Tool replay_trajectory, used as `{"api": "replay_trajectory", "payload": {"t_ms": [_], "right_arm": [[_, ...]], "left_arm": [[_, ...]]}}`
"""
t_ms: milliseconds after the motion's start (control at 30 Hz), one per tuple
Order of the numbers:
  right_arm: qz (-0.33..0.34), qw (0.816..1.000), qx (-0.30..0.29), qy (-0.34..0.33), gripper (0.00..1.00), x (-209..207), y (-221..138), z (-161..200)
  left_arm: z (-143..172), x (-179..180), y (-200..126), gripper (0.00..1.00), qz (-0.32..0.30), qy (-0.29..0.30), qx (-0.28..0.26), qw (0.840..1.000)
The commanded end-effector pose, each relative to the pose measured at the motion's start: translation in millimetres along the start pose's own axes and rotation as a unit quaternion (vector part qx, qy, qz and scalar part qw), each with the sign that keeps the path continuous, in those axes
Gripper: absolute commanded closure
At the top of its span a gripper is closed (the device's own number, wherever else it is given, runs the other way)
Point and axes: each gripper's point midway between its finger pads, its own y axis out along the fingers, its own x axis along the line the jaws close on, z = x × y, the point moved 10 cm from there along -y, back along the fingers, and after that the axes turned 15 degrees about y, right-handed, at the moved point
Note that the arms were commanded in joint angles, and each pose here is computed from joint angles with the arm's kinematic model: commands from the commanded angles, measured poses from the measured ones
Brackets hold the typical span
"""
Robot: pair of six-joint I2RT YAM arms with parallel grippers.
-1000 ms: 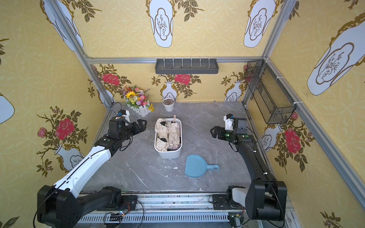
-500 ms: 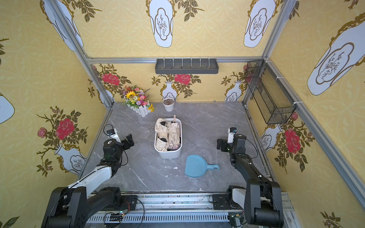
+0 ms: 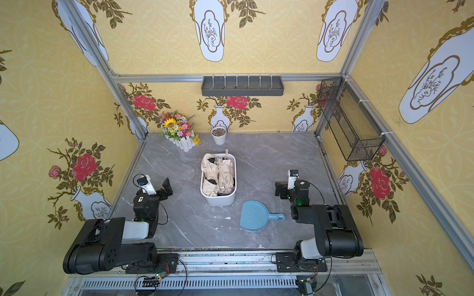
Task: Put the umbrella into the storage box
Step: Reset both arms
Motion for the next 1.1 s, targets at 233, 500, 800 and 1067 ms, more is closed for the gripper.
{"api": "replay_trajectory", "payload": {"t_ms": [233, 500, 800, 1067], "right_arm": [[0.004, 0.998, -0.055, -0.017, 0.03, 3.0, -0.9, -14.3], [0.006, 0.998, -0.056, -0.017, 0.03, 2.7, -0.9, -14.2], [0.006, 0.998, -0.055, -0.017, 0.03, 2.8, -0.8, -14.3], [0.005, 0.998, -0.057, -0.017, 0.03, 2.9, -0.8, -14.9]], "left_arm": [[-7.5, -2.0, 0.3, 0.0, 0.015, 0.009, -0.022, 1.0], [-7.8, -2.0, 0.1, 0.0, 0.015, 0.009, -0.024, 1.0], [-7.8, -2.0, 0.1, 0.0, 0.016, 0.009, -0.024, 1.0], [-7.2, -2.1, 0.2, 0.0, 0.016, 0.009, -0.022, 1.0]]}}
